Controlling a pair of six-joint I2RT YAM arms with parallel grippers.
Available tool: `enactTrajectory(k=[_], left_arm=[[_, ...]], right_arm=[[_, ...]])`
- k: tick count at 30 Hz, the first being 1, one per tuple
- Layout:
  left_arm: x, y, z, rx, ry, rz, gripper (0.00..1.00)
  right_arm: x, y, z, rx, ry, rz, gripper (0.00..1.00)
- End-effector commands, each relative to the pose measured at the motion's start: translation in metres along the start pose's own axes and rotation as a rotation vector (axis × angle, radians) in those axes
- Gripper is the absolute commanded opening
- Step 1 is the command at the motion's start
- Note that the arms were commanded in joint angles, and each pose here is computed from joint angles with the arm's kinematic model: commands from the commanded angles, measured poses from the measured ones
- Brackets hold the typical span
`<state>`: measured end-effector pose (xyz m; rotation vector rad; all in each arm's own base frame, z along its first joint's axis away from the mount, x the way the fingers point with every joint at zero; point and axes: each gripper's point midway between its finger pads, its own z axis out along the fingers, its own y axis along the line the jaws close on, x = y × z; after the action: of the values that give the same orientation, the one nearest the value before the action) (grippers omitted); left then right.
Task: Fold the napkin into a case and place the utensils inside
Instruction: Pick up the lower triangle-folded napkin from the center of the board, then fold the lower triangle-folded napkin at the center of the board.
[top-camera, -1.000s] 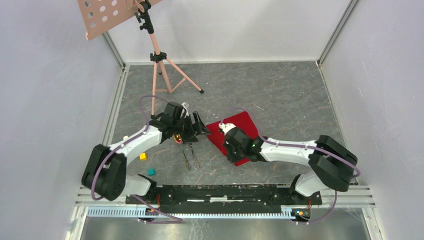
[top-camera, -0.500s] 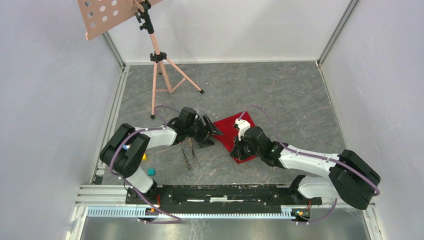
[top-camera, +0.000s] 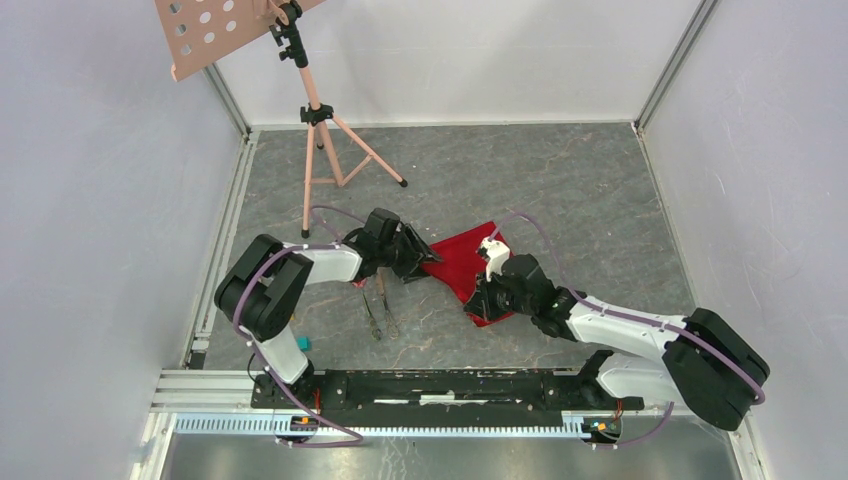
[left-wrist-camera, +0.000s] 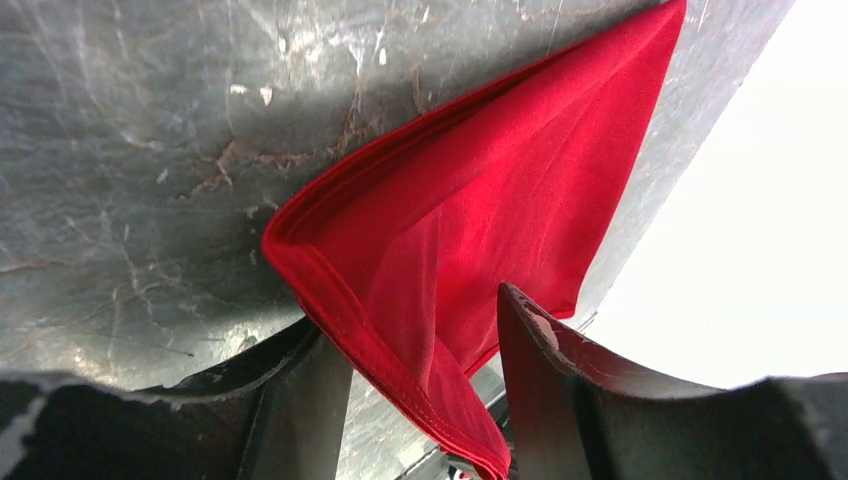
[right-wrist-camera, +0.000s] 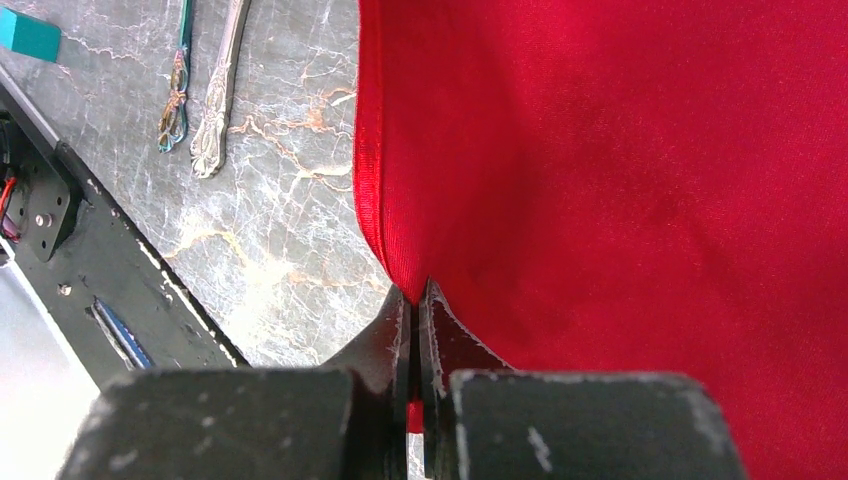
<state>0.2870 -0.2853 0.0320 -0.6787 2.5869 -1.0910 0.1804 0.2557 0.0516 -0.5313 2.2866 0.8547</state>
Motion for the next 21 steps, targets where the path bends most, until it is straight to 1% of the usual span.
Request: enactTrajectory(k=[1, 4, 9, 13, 18, 21], left_arm=[[-0.021, 0.009, 0.005, -0.061, -0.082, 0.057, 0.61], [-0.027, 0.013, 0.002, -0.082, -0.098, 0.074, 0.64], [-0.035, 0.022, -0.006, -0.081, -0.120, 0.063, 0.69], [-0.038, 0.023, -0.005, -0.048, -0.117, 0.041, 0.67], [-0.042, 0.026, -0.003, -0.038, -0.122, 0.030, 0.66], [-0.045, 0.024, -0.002, -0.027, -0.127, 0.036, 0.62]], right_arm=[[-0.011, 0.006, -0.002, -0.048, -0.053, -0.020, 0.00], [-0.012, 0.007, -0.002, -0.054, -0.059, -0.016, 0.00], [-0.015, 0.007, -0.003, -0.060, -0.066, -0.009, 0.00], [-0.014, 0.007, -0.003, -0.063, -0.063, -0.006, 0.00], [-0.013, 0.007, -0.003, -0.066, -0.061, 0.000, 0.00], [-0.012, 0.008, -0.002, -0.073, -0.056, 0.005, 0.00]])
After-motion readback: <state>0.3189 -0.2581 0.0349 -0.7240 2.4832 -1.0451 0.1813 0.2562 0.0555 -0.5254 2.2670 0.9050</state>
